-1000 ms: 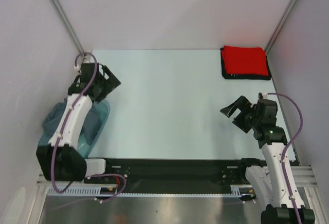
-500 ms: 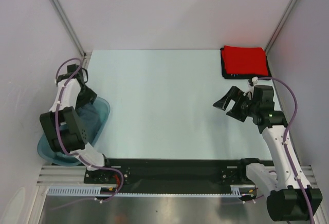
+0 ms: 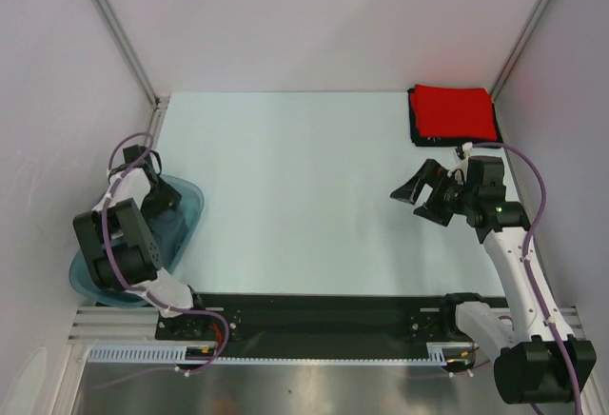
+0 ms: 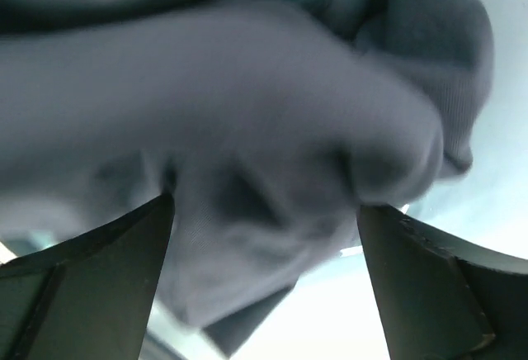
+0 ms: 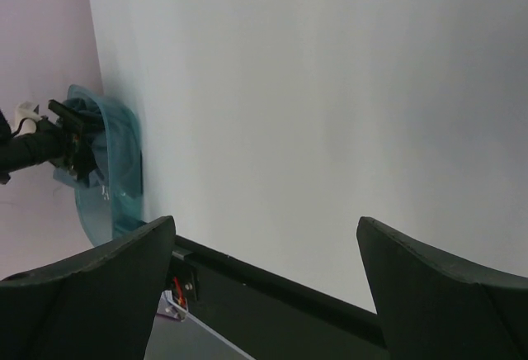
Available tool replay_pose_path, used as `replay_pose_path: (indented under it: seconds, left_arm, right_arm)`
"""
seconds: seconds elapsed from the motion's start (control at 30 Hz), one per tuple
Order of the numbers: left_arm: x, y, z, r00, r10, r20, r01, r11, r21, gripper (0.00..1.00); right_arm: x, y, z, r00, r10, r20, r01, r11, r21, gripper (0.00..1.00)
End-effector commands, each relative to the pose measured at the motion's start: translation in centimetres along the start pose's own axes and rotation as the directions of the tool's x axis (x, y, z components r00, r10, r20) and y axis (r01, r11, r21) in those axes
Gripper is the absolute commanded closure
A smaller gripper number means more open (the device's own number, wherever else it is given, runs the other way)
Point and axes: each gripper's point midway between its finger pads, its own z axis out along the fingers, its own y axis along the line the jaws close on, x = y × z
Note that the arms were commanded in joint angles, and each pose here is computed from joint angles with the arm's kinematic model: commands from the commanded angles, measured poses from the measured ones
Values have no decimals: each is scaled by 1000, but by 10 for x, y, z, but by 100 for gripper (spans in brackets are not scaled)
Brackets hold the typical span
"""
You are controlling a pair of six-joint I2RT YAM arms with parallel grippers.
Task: Fold and stack the t-shirts
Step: Grab the tshirt from the pile
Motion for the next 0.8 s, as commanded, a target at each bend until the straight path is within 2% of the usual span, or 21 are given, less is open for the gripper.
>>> replay_pose_path:
  seconds: [0.0,0.03,0.07,0.1,0.13,0.17,0.2,0.23,0.3,0.4,0.43,0.57,0.7,0.73,0.77]
  left_arm:
    - [-15,-17,16,999,17,36,-20,998,67,9]
    - [-17,-16,16,999,18,44,-21,998,63,24]
    - [-18,-16,14,999,16,47,-19,998,64,33]
    - [-22,-16,5,998,8,67,-13,997,79,40]
    - [-24,-16,-2,997,3,74,-10,996,88,54]
    - [-25,-20,-12,997,-1,76,-8,993,120,61]
    - [-33,-21,-36,991,-28,130,5,986,167,68]
    - [-33,-25,-50,989,-33,144,3,979,203,84]
    - [-44,-25,-93,968,-93,233,24,959,282,99]
    - [-46,-25,-145,947,-144,288,28,928,371,100]
    - [-50,-22,-178,925,-174,337,17,906,423,100]
    - [-57,-24,-266,877,-234,419,-37,837,546,100]
    - [-62,-41,-358,838,-331,433,-131,650,749,100]
    - [-59,-54,-398,837,-331,435,-215,531,819,100]
    - [-58,-68,-410,857,-314,408,-229,477,849,100]
  right_arm:
    - [3,16,-6,1000,-18,-14,17,998,-63,0]
    - [4,18,-6,999,-25,-21,24,997,-74,1]
    - [6,19,-6,999,-30,-30,27,996,-82,4]
    - [10,23,-6,998,-39,-48,34,994,-108,13]
    - [12,26,-5,997,-48,-56,40,991,-125,19]
    - [14,28,-4,996,-51,-68,41,990,-135,24]
    - [17,32,-4,994,-63,-84,50,987,-152,29]
    - [20,33,-4,993,-70,-93,55,986,-159,32]
    - [24,38,-2,990,-88,-110,69,983,-169,34]
    - [30,44,1,985,-109,-137,83,980,-183,35]
    - [32,45,3,983,-116,-145,88,979,-187,35]
    - [42,48,7,976,-127,-179,91,976,-198,35]
    - [50,46,8,972,-113,-207,72,977,-199,35]
    - [50,46,7,972,-111,-207,69,977,-199,34]
    - [51,45,6,972,-110,-208,67,977,-200,34]
